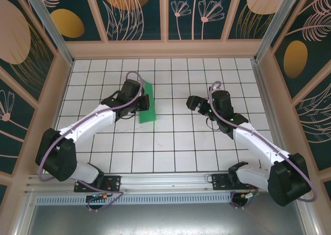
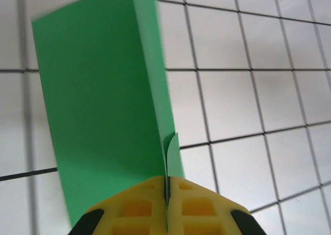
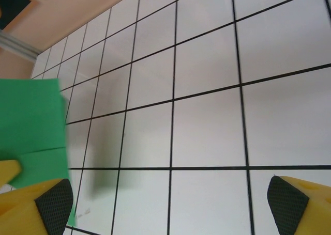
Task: Fold a paper plane with a square sheet of paper (pick it up from the middle)
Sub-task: Turn over the paper at the center of the table, then move the paper to the center of the table, then third fold the triangle at the center of the table.
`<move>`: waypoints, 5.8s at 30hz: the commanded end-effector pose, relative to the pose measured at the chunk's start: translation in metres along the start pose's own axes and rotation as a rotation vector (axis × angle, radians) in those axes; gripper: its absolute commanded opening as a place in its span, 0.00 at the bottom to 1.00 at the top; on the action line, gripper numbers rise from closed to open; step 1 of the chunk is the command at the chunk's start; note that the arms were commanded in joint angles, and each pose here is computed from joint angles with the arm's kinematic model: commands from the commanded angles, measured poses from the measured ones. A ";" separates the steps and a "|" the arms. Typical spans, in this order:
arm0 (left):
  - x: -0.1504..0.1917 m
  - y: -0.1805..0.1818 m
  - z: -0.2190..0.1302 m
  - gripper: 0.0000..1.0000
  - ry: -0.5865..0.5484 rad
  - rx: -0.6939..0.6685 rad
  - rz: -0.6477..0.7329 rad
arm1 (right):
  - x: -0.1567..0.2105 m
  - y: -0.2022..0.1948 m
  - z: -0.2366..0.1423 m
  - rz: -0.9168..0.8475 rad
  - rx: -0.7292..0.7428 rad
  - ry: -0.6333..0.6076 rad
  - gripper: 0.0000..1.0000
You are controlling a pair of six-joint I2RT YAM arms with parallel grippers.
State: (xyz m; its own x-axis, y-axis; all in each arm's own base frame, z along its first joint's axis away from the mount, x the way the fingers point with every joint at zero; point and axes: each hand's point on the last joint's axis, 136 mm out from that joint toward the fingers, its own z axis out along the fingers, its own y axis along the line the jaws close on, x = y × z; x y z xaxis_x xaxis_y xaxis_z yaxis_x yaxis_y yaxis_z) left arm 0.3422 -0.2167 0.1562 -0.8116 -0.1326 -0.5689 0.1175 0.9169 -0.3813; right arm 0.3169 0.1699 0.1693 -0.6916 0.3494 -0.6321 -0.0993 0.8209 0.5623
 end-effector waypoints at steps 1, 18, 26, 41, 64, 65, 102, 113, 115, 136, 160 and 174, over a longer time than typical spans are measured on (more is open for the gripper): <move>0.000 0.040 -0.024 0.05 0.008 -0.247 0.065 | 0.008 -0.019 -0.003 0.025 0.069 0.019 0.99; 0.014 0.110 -0.012 0.08 0.033 -0.898 0.198 | 0.010 -0.054 0.000 0.076 0.213 0.021 0.99; 0.046 0.090 0.037 0.09 0.117 -0.966 0.348 | 0.016 -0.062 0.003 0.091 0.234 0.038 0.99; 0.042 -0.049 0.069 0.72 0.101 -0.166 0.134 | 0.021 -0.057 0.010 0.106 0.188 0.075 0.98; 0.029 0.137 -0.015 0.99 -0.139 -0.242 -0.423 | 0.142 0.169 0.164 -0.150 -0.177 0.439 0.30; 0.033 0.143 -0.017 0.99 -0.135 -0.257 -0.434 | 0.150 0.172 0.173 -0.155 -0.170 0.456 0.28; 0.044 0.057 -0.012 0.82 -0.048 0.256 -0.363 | 0.132 0.091 0.077 -0.133 -0.113 0.498 0.58; 0.075 -0.017 0.041 0.37 0.136 0.340 -0.316 | 0.120 0.032 0.057 0.154 -0.038 0.448 0.66; 0.083 -0.021 0.054 0.29 0.166 0.325 -0.304 | 0.124 0.031 0.056 0.159 -0.039 0.461 0.66; 0.154 0.039 0.103 0.03 0.287 0.014 -0.260 | 0.175 0.028 0.057 0.132 0.015 0.640 0.55; 0.174 0.055 0.107 0.02 0.324 -0.034 -0.290 | 0.201 0.050 0.069 0.061 -0.004 0.724 0.48; 0.179 0.060 0.106 0.00 0.323 -0.045 -0.307 | 0.159 0.034 0.086 -0.024 0.163 0.548 0.49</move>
State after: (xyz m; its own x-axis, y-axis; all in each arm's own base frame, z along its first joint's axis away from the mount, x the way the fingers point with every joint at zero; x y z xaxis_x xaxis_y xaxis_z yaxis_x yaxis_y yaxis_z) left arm 0.2982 -0.2649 0.0114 -0.9218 -0.2771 -0.2712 -0.0461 0.7728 -0.6330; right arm 0.2511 0.2970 0.0400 -0.9767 0.0761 -0.2009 -0.0339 0.8688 0.4941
